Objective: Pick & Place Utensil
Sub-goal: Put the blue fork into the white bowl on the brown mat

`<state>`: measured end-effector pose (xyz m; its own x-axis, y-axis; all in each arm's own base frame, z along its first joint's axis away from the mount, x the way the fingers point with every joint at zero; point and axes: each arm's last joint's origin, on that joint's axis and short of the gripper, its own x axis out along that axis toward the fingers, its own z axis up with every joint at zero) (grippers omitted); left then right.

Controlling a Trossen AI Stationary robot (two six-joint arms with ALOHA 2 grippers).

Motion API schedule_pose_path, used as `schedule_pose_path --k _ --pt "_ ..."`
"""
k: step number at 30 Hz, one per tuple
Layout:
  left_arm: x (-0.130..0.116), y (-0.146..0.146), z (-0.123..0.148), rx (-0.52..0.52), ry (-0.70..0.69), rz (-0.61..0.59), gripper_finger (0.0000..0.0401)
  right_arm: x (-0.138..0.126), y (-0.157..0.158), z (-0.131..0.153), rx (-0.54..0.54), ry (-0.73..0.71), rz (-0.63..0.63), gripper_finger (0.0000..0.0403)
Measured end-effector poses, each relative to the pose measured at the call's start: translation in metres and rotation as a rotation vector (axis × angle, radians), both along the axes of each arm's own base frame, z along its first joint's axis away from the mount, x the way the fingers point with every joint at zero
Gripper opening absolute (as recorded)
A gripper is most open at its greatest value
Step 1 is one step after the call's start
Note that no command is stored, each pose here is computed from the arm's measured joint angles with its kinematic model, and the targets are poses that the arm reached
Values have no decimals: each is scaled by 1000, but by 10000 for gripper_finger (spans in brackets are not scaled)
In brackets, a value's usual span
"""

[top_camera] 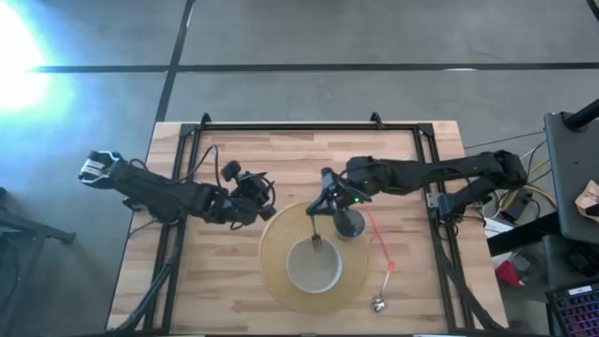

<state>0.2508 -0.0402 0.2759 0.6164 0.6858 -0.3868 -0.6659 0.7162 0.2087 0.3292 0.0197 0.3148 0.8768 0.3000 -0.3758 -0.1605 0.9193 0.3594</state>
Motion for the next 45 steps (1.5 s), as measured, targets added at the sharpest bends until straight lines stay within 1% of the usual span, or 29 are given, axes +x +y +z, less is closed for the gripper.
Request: schedule_pose_path --k 5,8,15,21,27,32,37,45 --pt "-8 7 -10 -14 -48 21 149 16 -4 -20 29 39 40 8" --pt "-12 11 -16 -17 -71 15 149 26 -5 -30 50 37 76 8" --pt "-20 16 -29 -58 -116 -1 149 43 -12 -50 95 33 101 8" --pt "-22 17 -25 -72 -148 -16 149 52 -18 -70 100 79 85 8" --pt "-22 17 -25 -75 -144 -21 149 55 -18 -82 106 112 89 8" --pt "-22 17 -25 -73 -142 -21 149 56 -18 -85 106 117 89 8" --pt "-22 17 -25 -73 -142 -21 149 59 -18 -97 108 156 88 8" --pt "-22 17 -25 -72 -141 -21 149 60 -18 -108 89 178 99 8"
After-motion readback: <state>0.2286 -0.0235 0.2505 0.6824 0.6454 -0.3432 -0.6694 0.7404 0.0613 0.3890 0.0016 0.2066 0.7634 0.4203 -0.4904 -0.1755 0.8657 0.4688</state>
